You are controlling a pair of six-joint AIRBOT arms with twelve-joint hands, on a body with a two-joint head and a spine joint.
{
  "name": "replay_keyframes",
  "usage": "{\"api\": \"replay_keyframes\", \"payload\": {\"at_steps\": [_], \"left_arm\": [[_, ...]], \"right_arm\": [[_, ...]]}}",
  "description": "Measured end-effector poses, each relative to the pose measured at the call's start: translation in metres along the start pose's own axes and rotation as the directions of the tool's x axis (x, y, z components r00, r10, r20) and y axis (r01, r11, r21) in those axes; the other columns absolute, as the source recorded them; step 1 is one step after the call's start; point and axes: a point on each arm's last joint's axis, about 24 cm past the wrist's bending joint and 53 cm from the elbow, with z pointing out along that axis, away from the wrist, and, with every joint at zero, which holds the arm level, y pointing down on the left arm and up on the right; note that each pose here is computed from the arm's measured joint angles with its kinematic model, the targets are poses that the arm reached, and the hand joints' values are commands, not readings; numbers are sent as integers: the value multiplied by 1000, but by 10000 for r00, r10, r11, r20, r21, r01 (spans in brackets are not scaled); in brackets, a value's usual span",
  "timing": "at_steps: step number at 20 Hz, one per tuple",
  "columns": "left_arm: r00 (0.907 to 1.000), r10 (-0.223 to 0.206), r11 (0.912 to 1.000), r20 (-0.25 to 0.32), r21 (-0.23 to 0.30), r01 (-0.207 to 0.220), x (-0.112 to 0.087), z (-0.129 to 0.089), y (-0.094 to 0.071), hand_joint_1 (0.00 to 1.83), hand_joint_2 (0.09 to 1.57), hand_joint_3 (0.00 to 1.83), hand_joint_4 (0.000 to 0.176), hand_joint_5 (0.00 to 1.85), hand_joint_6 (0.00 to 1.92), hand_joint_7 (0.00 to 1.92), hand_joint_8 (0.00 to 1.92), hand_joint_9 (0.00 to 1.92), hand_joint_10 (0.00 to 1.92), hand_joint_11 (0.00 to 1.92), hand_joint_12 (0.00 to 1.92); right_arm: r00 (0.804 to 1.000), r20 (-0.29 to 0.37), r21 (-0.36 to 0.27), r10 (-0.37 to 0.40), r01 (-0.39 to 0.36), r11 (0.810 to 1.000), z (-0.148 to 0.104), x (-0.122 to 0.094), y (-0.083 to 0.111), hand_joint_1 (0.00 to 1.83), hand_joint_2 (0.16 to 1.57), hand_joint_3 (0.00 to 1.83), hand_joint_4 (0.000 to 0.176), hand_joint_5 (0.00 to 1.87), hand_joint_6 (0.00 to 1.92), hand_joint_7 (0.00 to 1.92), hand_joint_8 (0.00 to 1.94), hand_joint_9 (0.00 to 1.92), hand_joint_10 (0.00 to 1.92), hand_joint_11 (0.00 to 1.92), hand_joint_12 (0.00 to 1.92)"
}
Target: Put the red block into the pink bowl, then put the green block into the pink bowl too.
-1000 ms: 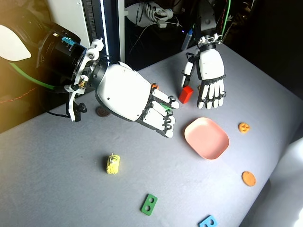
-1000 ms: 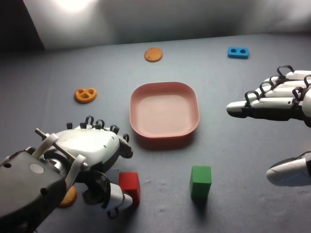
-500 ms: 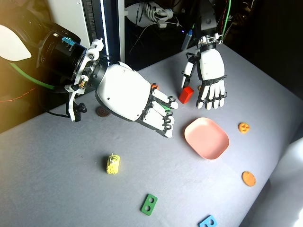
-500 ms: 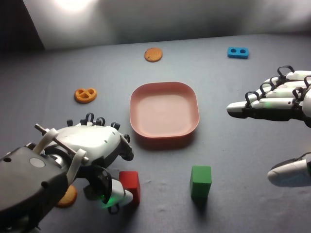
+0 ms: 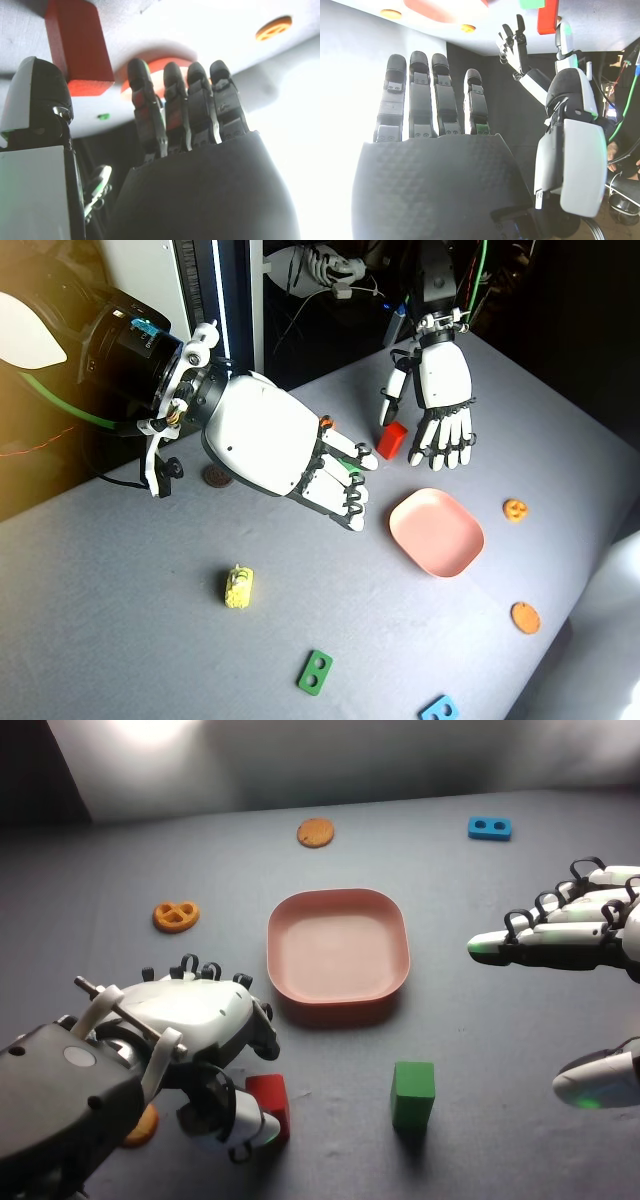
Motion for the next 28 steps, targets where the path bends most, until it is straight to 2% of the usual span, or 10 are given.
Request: {"api": "replay_keyframes", "payload": {"at_steps": [8, 10, 11, 12, 13, 14, 15, 18, 23, 28], "left_arm": [[9999, -48, 10000, -89, 24, 48, 3, -2, -2, 966, 1065, 0, 0, 810, 6, 338, 2, 154, 6, 1, 66], [9999, -60, 10000, -99, 20, 60, 3, -2, -2, 985, 1077, 4, 0, 884, 30, 314, 5, 131, 1, 0, 2], [9999, -63, 10000, -89, 22, 63, 3, -2, -2, 1012, 1130, 0, 65, 917, 852, 302, 3, 112, 1, 0, 0], [9999, -67, 10000, -85, 21, 67, 3, -2, -2, 1024, 1142, 0, 79, 913, 1037, 305, 3, 111, 2, 2, 1], [9999, -69, 10000, -79, 23, 69, 3, -2, -2, 1061, 1138, 0, 11, 931, 1048, 326, 7, 135, 8, 16, 9], [9999, -78, 10000, -85, 20, 78, 3, -2, -2, 1086, 1140, 0, 0, 932, 1054, 344, 9, 146, 9, 6, 4], [9999, -73, 10000, -85, 26, 73, 3, -2, -2, 1133, 1130, 0, 0, 952, 1017, 360, 8, 153, 6, 7, 6], [9999, -83, 10000, -77, 48, 83, 2, -2, -3, 1135, 1133, 0, 0, 947, 1034, 382, 6, 166, 5, 0, 0], [10000, -95, 9999, -20, 126, 95, 0, -2, -7, 1142, 1144, 0, 0, 923, 1063, 395, 4, 196, 6, 20, 14], [9997, 34, 9981, 224, 618, -47, -15, 5, -22, 1137, 1152, 2, 0, 904, 1092, 374, 2, 170, 4, 31, 21]], "right_arm": [[10000, 2, -4, -4, 4, 10000, 0, 0, 0, 323, 989, 0, 176, 136, 5, 257, 7, 255, 10, 0, 456], [10000, 2, -3, 0, 0, 10000, 0, 0, 0, 336, 985, 0, 176, 136, 0, 233, 0, 245, 3, 0, 398], [10000, -1, -1, -4, 4, 10000, 0, 0, 0, 302, 992, 1, 176, 131, 0, 237, 1, 248, 3, 0, 440], [10000, 2, -4, -4, 4, 10000, 0, 0, 0, 326, 990, 0, 176, 142, 5, 247, 5, 243, 1, 0, 445], [10000, 5, -6, 0, 0, 10000, 0, 0, 0, 328, 989, 0, 176, 143, 5, 255, 7, 242, 0, 0, 447], [10000, -1, -1, 0, 0, 10000, 0, 0, 0, 334, 1000, 2, 176, 129, 3, 234, 5, 214, 3, 0, 382], [10000, 2, -4, -4, 4, 10000, 0, 0, 0, 344, 993, 0, 176, 147, 6, 245, 6, 228, 7, 0, 415], [10000, 2, -4, -4, 4, 10000, 0, 0, 0, 320, 1005, 1, 176, 120, 2, 223, 2, 202, 1, 0, 315], [10000, 2, -3, 4, -4, 10000, 0, 0, 0, 306, 1004, 0, 176, 131, 3, 242, 4, 239, 8, 0, 408], [10000, 0, 0, 0, 0, 10000, 0, 0, 0, 313, 1009, 2, 176, 138, 1, 226, 0, 229, 0, 0, 410]]}}
